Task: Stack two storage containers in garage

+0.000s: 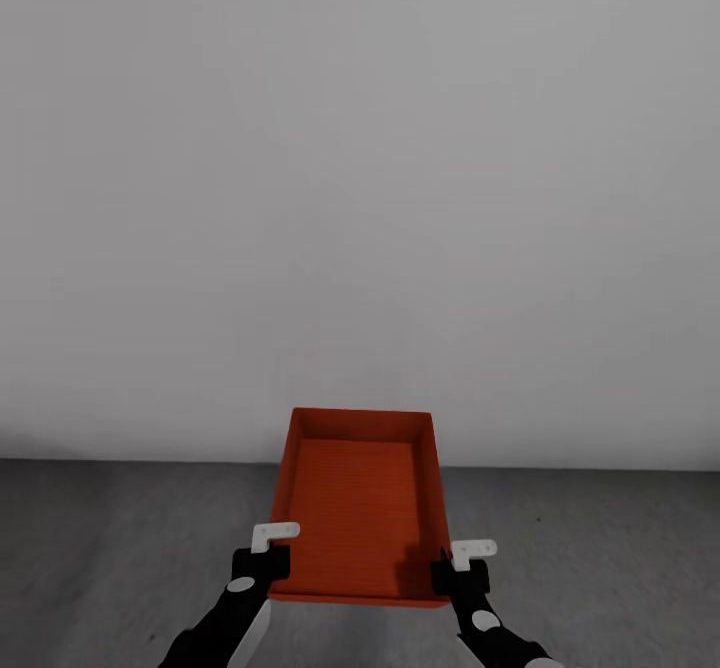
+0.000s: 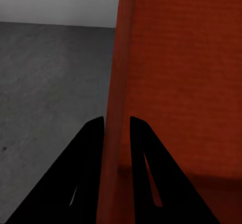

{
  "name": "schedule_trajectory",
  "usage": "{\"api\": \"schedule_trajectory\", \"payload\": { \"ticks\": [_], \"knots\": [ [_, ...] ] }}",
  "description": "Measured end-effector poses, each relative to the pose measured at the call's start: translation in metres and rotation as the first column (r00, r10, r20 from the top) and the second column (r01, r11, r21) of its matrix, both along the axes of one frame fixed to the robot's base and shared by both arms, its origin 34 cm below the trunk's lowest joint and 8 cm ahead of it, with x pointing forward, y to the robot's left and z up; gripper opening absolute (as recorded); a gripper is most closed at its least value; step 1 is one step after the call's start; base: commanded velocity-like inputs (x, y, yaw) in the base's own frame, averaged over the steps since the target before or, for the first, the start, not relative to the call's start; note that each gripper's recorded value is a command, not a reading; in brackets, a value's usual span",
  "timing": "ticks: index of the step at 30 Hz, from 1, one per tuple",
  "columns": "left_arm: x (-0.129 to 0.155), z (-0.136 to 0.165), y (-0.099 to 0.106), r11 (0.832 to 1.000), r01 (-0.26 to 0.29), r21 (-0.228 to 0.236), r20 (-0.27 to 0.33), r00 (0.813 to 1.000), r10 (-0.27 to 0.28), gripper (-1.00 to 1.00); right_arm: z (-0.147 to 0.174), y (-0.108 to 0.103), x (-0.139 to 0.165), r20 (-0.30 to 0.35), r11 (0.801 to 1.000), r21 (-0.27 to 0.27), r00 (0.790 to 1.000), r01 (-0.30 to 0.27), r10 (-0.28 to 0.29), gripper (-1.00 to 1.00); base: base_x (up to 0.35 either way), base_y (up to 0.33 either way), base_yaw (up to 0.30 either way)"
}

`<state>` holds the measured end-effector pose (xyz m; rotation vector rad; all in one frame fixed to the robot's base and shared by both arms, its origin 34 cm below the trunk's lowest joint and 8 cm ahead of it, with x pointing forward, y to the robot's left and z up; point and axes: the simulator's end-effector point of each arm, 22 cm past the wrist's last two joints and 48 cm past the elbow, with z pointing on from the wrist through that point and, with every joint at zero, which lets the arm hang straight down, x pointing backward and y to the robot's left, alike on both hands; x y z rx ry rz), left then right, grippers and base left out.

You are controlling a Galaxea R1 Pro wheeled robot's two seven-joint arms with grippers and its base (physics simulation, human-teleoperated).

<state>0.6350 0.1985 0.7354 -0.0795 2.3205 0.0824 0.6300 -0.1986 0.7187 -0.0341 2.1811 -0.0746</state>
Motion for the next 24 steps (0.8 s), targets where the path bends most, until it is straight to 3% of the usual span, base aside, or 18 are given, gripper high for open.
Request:
{"api": "schedule_trajectory", "payload": {
  "ticks": [24],
  "knots": [
    [-0.007, -0.018, 0.000, 1.000, -0.004, 0.001, -0.034, 0.999, 0.004, -1.00, -0.017, 0.000, -0.007, -0.034, 1.000, -0.001, 0.999, -0.002, 0.002, -1.00, 0.000, 0.000, 0.000]
  ]
}}
